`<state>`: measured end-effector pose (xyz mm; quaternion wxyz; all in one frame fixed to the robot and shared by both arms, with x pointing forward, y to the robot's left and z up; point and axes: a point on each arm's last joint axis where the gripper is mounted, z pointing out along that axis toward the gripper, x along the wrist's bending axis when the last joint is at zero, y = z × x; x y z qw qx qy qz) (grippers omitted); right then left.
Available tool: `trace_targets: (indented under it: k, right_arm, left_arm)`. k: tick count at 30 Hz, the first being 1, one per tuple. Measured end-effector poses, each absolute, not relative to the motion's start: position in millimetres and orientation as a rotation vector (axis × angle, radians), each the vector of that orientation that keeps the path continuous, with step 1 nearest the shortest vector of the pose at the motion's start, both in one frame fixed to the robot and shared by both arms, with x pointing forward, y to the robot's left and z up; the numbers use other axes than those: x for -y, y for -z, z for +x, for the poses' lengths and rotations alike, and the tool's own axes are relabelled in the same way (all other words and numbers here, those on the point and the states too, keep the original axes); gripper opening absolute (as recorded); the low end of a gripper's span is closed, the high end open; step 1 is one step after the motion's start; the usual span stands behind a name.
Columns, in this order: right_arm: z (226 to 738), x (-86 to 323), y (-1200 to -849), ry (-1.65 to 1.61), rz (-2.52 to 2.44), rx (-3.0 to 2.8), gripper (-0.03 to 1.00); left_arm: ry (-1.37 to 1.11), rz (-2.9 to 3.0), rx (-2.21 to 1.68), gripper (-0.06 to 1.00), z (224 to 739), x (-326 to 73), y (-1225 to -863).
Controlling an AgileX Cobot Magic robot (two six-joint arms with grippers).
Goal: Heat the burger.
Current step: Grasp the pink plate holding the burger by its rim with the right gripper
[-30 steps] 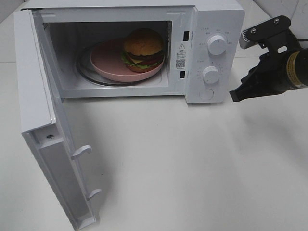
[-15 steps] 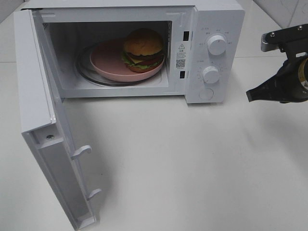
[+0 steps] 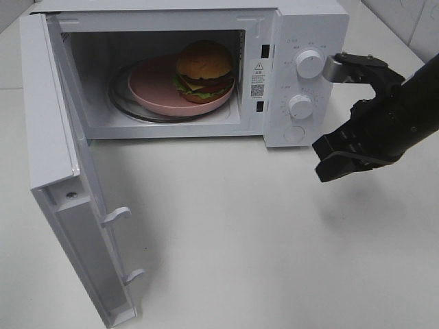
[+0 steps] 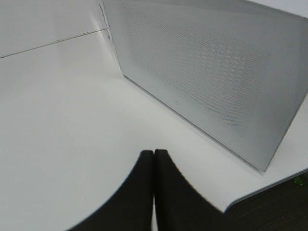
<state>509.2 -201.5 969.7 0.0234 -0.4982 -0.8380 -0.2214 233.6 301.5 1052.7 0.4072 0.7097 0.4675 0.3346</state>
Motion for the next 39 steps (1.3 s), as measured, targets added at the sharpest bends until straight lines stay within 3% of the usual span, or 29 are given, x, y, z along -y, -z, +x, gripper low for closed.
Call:
trace_targets:
  k: [14,23,39]
  right_arm:
    - [502,153,-989,0.863,-1.095,2.748,0.15]
    - [505,100,-1016,0.917,-0.646,3.131,0.33]
    - [522,39,-1001,0.699,-0.071,3.442,0.39]
  left_arm:
    - [-0.844,1.789,-1.179,0.00,234,-301,-1053]
    - [-0.844,1.789,-1.179,0.00,234,-301,-1053]
    - [-0.844,1.789,-1.179,0.00,234,-301,-1053]
